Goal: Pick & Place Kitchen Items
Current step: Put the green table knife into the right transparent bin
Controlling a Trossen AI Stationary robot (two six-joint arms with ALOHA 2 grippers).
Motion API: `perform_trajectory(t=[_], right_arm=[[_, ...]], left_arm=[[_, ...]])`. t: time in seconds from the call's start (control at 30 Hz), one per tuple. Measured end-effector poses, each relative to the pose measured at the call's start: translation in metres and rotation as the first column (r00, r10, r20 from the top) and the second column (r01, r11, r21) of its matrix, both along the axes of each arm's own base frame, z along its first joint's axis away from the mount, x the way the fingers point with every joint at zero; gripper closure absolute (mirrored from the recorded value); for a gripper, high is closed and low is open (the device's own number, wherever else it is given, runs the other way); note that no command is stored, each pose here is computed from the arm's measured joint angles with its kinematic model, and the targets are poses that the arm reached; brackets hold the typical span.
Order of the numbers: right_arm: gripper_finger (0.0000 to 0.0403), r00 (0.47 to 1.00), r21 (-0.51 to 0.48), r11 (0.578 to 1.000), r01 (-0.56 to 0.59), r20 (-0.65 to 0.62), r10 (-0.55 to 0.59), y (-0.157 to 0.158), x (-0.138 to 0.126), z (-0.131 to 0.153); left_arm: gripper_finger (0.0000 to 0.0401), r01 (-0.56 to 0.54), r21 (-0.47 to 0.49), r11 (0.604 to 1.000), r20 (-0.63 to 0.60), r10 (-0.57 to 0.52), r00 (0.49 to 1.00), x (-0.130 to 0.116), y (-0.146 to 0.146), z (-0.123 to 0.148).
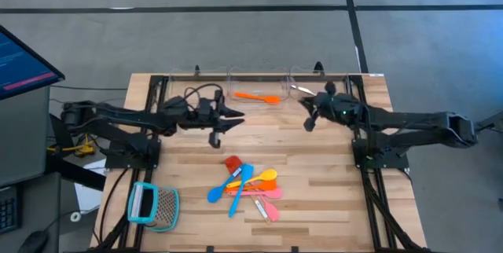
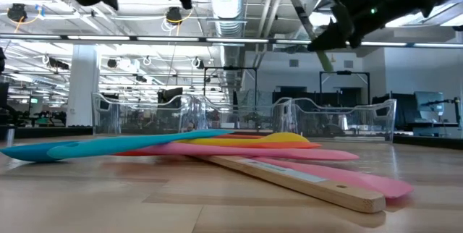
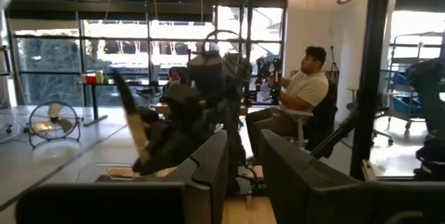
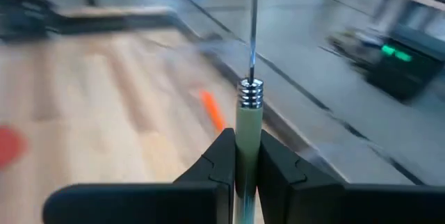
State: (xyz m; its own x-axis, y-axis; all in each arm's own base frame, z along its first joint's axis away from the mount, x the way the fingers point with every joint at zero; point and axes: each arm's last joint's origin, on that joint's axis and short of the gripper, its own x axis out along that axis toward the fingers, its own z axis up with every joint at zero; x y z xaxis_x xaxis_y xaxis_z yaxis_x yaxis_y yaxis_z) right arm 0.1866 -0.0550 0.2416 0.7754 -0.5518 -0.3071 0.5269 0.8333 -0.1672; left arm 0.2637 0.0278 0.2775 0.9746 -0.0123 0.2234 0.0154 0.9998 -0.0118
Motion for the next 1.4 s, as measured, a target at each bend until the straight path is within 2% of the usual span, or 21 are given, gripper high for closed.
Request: perform_trajectory(t=[0.23,0.47,0.63,0.8,0.9,1.0,1.13,1.27,1.4], right_arm=[[0.0376,0.976,0.012,0.982,0.191,-0.108,-0.189,-0.032,-0.017,-0.009],[0.0376,0.906,0.001,0.945,0.327,-0.284,-0.313,-0.062,-0.023,-0.004],[0.0376,0.827,0.014,0.938,0.346,-0.476,-0.297,-0.082,-0.013,-0.002],[0.0376,0.707,0.060,0.929,0.366,-0.667,-0.235,-0.099,-0.001,-0.011],[0.0376,0.616,0.043,0.920,0.389,-0.755,-0.225,-0.108,0.004,-0.021],[0.0376,0.549,0.029,0.916,0.400,-0.808,-0.214,-0.117,0.006,-0.030],[0.0376,0.488,0.043,0.906,0.421,-0.853,-0.186,-0.128,0.003,-0.043],[0.0376,0.446,0.058,0.890,0.452,-0.879,-0.170,-0.137,-0.002,-0.053],[0.0376,0.414,0.063,0.897,0.437,-0.900,-0.138,-0.142,-0.005,-0.059]], left_arm=[[0.0325,-0.004,0.000,1.000,0.016,0.004,1.000,-0.016,-0.002,-0.002],[0.0325,0.001,-0.021,1.000,0.013,0.000,1.000,-0.016,-0.002,-0.003],[0.0325,0.001,-0.022,1.000,0.013,-0.001,1.000,-0.016,-0.002,-0.003],[0.0325,0.001,-0.022,1.000,0.013,-0.001,1.000,-0.016,-0.002,-0.003],[0.0325,0.002,-0.022,1.000,0.012,-0.001,1.000,-0.016,-0.002,-0.003],[0.0325,0.002,-0.022,1.000,0.012,-0.001,1.000,-0.016,-0.002,-0.003],[0.0325,0.002,-0.023,1.000,0.010,-0.001,1.000,-0.016,-0.002,-0.003],[0.0325,0.002,-0.023,1.000,0.007,-0.002,1.000,-0.016,-0.002,-0.004],[0.0325,0.002,-0.023,1.000,0.007,-0.002,1.000,-0.016,-0.002,-0.004]])
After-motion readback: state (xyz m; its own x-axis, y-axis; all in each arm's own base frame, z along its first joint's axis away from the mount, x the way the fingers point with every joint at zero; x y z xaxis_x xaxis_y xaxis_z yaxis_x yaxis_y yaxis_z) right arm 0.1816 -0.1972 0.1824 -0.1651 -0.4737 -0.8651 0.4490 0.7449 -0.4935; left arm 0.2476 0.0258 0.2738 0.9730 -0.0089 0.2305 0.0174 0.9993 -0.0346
